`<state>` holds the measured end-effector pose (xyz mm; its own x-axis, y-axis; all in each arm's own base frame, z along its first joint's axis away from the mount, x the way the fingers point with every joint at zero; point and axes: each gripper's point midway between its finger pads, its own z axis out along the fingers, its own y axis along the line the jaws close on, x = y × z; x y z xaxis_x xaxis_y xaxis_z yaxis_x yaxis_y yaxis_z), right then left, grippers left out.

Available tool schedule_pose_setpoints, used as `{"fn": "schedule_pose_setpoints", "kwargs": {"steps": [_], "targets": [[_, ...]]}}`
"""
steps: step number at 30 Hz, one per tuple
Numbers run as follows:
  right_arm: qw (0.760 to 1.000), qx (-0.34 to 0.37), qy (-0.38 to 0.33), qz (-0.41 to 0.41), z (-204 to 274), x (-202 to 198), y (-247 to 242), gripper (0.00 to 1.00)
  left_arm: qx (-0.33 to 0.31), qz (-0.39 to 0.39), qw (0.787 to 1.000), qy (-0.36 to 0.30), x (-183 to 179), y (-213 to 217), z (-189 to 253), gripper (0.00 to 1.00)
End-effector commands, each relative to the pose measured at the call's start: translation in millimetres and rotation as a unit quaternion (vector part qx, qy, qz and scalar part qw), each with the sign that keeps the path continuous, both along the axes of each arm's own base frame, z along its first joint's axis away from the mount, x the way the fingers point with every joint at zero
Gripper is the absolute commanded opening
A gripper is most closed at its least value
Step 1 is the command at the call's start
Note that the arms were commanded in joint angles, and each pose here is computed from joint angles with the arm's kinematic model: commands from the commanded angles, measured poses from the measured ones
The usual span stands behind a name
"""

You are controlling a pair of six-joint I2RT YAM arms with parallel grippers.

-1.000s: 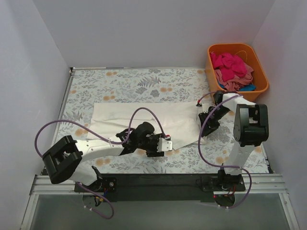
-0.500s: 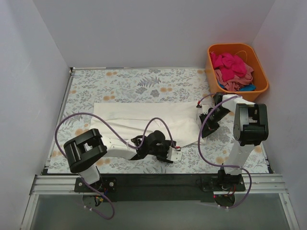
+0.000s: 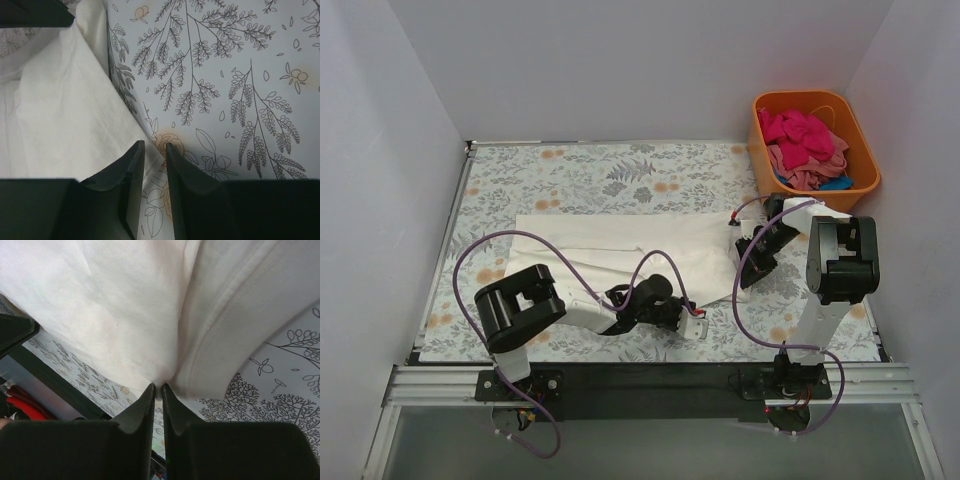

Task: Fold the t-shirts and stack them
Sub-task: Fold the tshirt

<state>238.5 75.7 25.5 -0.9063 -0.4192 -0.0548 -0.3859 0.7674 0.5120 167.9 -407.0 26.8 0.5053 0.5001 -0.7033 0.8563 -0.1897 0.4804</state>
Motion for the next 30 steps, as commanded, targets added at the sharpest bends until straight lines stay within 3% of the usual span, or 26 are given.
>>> {"fn": "schedule_pose_setpoints", "kwargs": {"steps": [1,7,14,26,30], "targets": [[1.0,0.005,-0.004,0.005,6.8,-3.3,-0.8,0.16,0.021,0.013,1.0,0.018,0.0,7.7,-6.9,0.26],[1.0,0.007,-0.007,0.008,8.1,-2.1,-0.5,0.15,0.032,0.02,0.998,0.056,-1.5,12.7,-6.1,0.31],[1.0,0.009,-0.008,0.008,10.9,0.4,0.2,0.13,0.056,0.032,0.993,0.102,1.6,14.5,-17.1,0.28],[1.0,0.025,-0.009,0.007,20.8,3.3,5.3,0.11,0.107,0.051,0.979,0.167,-7.4,20.2,-36.1,0.0],[1.0,0.028,-0.011,0.007,24.1,5.0,6.1,0.08,0.098,0.056,0.978,0.174,-2.9,19.0,-26.0,0.0]]}}
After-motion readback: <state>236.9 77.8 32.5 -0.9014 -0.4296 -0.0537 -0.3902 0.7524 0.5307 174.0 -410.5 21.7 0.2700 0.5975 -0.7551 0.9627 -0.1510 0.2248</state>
